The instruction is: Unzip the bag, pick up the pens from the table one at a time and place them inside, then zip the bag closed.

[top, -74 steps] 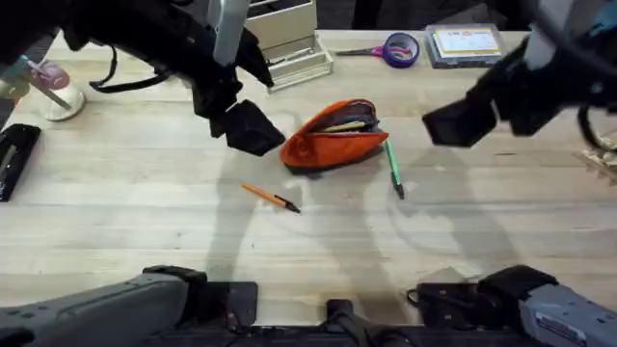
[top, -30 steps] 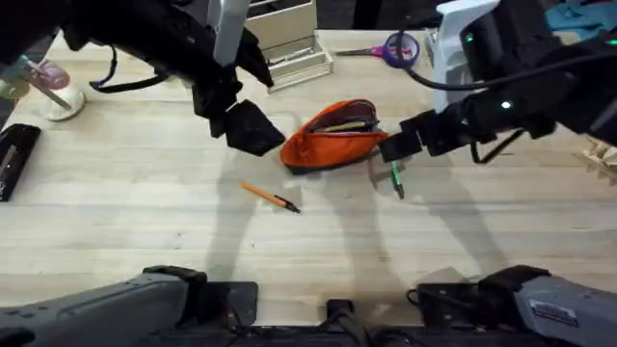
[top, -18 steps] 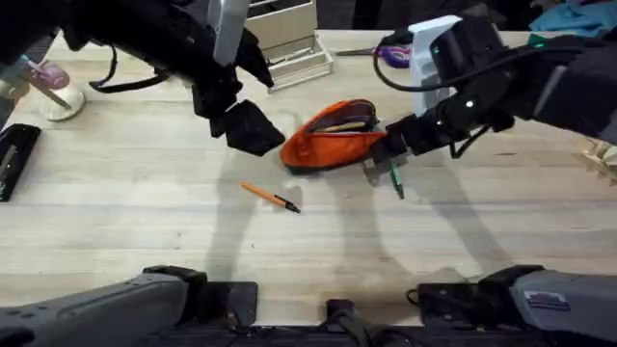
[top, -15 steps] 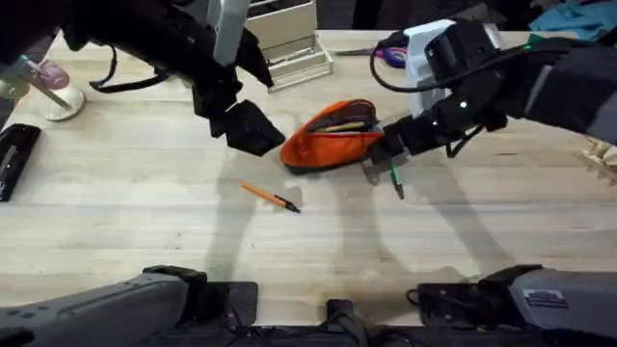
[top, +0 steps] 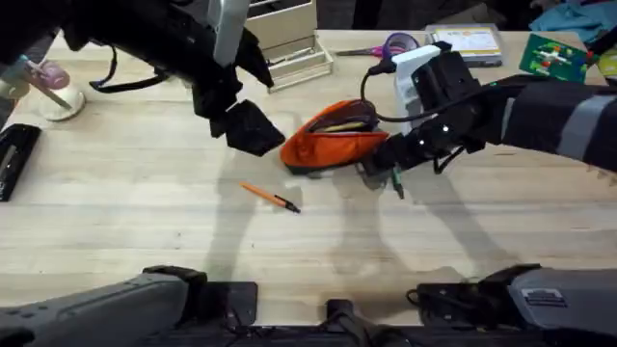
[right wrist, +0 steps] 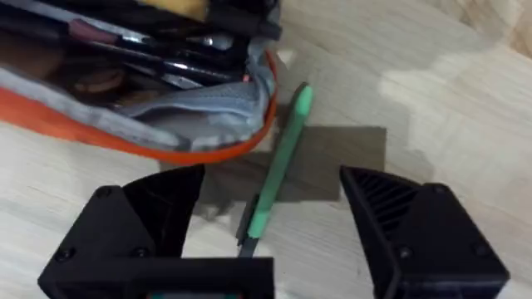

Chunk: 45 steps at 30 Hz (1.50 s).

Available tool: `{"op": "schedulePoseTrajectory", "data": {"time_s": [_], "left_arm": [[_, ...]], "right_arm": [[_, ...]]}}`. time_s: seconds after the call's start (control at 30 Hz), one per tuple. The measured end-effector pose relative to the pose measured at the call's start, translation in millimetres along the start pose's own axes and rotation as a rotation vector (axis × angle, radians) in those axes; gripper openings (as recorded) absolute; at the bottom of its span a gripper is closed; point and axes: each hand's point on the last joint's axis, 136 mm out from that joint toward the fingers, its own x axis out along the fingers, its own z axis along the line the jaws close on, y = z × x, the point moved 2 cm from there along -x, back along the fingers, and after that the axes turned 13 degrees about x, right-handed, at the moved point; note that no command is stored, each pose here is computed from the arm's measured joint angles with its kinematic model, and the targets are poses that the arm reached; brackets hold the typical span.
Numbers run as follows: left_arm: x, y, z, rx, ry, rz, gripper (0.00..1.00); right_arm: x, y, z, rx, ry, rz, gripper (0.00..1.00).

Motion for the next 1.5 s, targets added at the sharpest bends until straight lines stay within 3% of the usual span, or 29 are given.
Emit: {"op": "schedulePoseTrajectory", "data": {"time_s": [0.13, 0.2, 0.57, 1.03, 1.5], "left_arm": [[0, 0.0, 0.0, 0.0, 0.0, 0.0, 0.994], [0, 0.0, 0.0, 0.0, 0.0, 0.0, 0.994], [0, 0.0, 0.0, 0.0, 0.0, 0.0, 0.993], [0, 0.0, 0.0, 0.0, 0.0, 0.0, 0.993], [0, 0.0, 0.0, 0.0, 0.0, 0.0, 0.993]], "right_arm": [[1, 0, 0, 0.0, 0.002, 0.002, 0.982], [1, 0, -2, -0.005, 0.015, -0.001, 0.896], [3, -4, 6, -0.045, 0.024, -0.021, 0.062], [-5, -2, 2, -0.05, 0.058, -0.029, 0.031], [-87, -52, -14, -0.032, 0.183, -0.403, 0.032]]}}
